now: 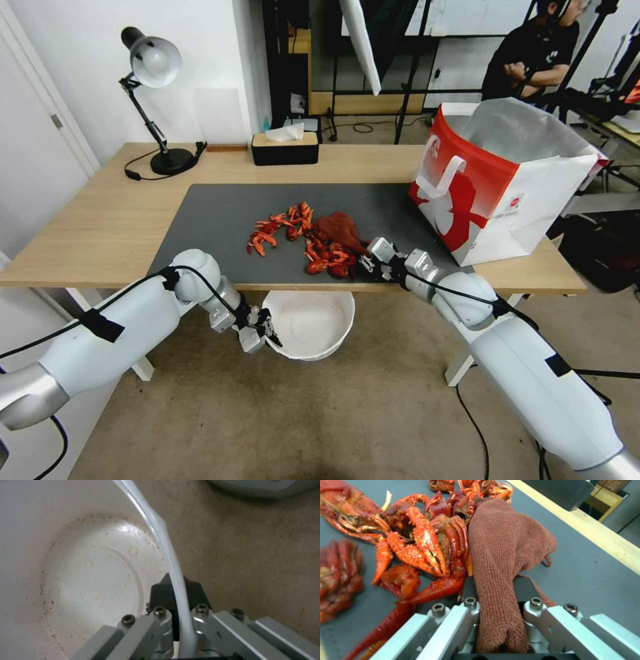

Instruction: Sweep shrimp from table into container with towel, then put container into takeout bag.

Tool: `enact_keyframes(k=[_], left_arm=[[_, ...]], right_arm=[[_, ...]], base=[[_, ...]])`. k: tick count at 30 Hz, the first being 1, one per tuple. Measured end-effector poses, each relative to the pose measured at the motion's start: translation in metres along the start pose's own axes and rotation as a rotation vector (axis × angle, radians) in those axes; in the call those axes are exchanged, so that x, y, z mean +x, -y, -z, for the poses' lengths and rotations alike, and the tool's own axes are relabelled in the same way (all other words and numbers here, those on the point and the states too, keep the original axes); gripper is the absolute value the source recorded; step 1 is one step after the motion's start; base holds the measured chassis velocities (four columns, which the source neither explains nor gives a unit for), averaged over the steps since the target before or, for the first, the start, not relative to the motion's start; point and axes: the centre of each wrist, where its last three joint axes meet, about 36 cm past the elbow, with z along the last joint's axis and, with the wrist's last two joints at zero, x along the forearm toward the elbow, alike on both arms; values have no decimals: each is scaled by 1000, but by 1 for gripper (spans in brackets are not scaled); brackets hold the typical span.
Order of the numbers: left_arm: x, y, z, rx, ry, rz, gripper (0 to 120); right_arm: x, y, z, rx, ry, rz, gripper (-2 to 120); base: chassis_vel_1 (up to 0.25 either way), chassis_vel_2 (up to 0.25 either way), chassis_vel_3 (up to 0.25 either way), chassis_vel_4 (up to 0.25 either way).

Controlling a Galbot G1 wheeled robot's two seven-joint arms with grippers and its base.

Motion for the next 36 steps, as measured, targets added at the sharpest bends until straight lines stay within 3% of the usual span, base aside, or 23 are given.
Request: enact_keyframes(k=[36], left_arm=[[2,1,-3,14,4,10,0]], right_arm=[[13,-63,14,-19,-30,-35,8]], base=[[0,0,0,0]])
